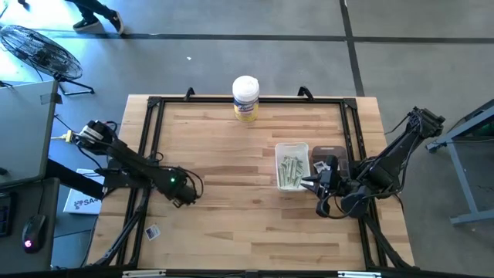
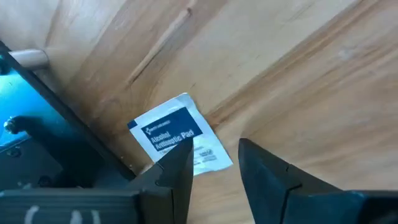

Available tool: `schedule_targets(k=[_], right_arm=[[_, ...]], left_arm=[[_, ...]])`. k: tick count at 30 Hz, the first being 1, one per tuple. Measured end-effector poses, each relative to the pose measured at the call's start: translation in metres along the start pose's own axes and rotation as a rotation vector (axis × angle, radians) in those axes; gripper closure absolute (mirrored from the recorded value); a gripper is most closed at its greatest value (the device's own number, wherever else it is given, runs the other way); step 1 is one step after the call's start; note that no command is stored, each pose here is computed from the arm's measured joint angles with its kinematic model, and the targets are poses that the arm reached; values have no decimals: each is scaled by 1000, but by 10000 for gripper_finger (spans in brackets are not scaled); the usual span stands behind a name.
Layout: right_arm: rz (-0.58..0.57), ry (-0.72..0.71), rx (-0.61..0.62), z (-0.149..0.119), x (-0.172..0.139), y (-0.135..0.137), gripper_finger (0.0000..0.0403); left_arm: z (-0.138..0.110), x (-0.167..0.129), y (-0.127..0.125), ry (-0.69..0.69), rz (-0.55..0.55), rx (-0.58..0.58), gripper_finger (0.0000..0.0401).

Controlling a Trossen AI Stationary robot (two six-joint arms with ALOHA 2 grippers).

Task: Pick & Place First Aid Supplies
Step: Put the blue alcohol pad into the black bin

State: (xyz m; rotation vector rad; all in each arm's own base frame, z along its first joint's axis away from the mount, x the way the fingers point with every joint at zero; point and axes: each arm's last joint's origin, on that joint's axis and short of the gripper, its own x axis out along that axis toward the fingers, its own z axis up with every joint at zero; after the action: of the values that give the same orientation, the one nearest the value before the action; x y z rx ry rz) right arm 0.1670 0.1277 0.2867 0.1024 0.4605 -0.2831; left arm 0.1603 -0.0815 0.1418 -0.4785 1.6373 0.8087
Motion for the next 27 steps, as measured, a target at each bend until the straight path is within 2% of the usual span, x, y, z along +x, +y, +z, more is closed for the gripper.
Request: schedule_targets(k=[5,12,15,18,21,23,27], right_arm=[[1,-1,1,0,0,0,331],[1,-2,1,0,0,0,331],[-2,-4,1,0,0,0,331],[-2,-4,1,0,0,0,331],[-1,-5,2,0,0,0,331],[-1,-5,2,0,0,0,331],[-2,-4,1,0,0,0,331]], left_arm=[[0,8,-2,25,14,4,278],[2,7,-8,24,-1,199,278],[5,0,-14,-32,-12,272,278],[12,-16,-31,-156,-111,318,278],[14,-28,-36,-207,-120,390,278],[17,-42,-44,-238,-181,435,278],[13,-55,-43,-130,-198,543,278]])
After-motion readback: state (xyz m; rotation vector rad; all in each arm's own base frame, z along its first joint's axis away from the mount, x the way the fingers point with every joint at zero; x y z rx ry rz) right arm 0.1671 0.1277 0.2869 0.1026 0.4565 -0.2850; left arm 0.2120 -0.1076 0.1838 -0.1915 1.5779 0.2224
